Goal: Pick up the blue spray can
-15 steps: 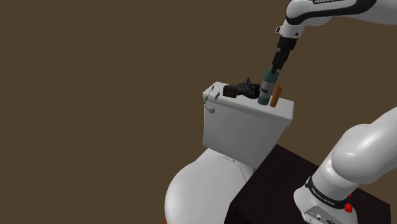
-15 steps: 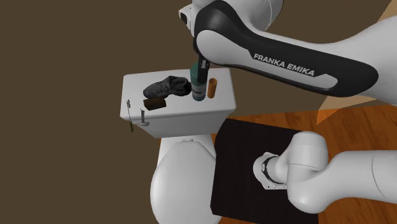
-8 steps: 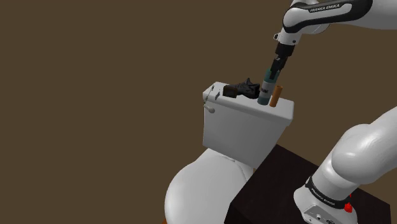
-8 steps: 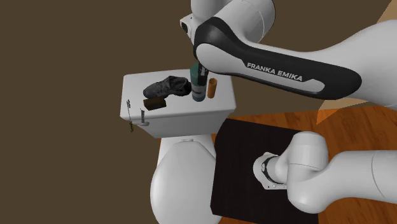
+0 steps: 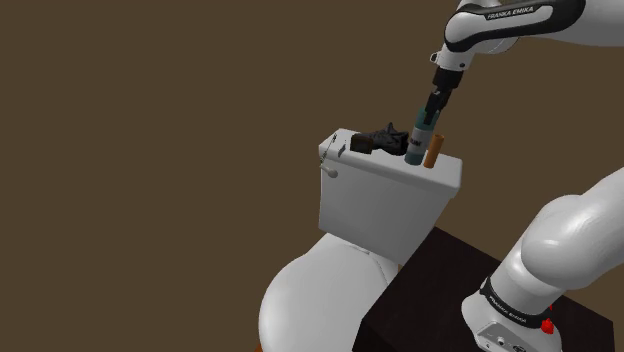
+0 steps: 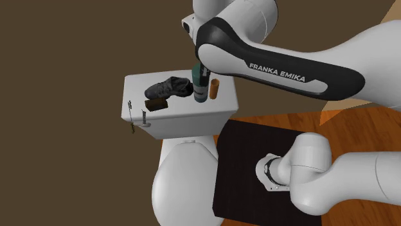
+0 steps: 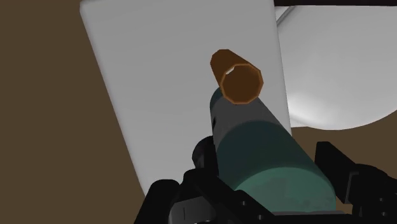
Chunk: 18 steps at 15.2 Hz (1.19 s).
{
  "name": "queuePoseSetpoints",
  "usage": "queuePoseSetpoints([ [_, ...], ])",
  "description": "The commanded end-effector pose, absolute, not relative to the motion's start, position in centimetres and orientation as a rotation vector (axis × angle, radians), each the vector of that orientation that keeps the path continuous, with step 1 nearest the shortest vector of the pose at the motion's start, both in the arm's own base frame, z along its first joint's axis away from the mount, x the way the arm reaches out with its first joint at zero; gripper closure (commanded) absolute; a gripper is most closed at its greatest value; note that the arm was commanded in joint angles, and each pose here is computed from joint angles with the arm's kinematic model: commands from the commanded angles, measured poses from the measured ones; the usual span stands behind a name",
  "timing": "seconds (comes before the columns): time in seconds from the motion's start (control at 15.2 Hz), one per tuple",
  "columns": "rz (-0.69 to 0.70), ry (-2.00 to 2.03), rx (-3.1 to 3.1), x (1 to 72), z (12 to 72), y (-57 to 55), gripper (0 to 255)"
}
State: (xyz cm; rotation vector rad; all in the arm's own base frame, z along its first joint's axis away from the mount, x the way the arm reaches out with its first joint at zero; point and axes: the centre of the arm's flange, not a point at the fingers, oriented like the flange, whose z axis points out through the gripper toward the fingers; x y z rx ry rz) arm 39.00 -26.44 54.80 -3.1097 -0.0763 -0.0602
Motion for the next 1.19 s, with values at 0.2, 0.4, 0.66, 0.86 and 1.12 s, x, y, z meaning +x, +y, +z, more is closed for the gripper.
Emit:
queuePoseSetpoints([
  [0.2,-0.054,-0.076,-3.108,38.9,56.3,-26.4,255],
  [0.4,-0.054,-0.076,-3.108,38.9,57.9,-26.4,255],
  [0.66,-0.054,-0.076,-3.108,38.9,60.0,-26.4,255],
  [0.86,-0.054,-0.076,-3.108,38.9,61.6,-26.4,255],
  [1.12,-0.054,-0.076,-3.108,38.9,62.7,-26.4,255],
])
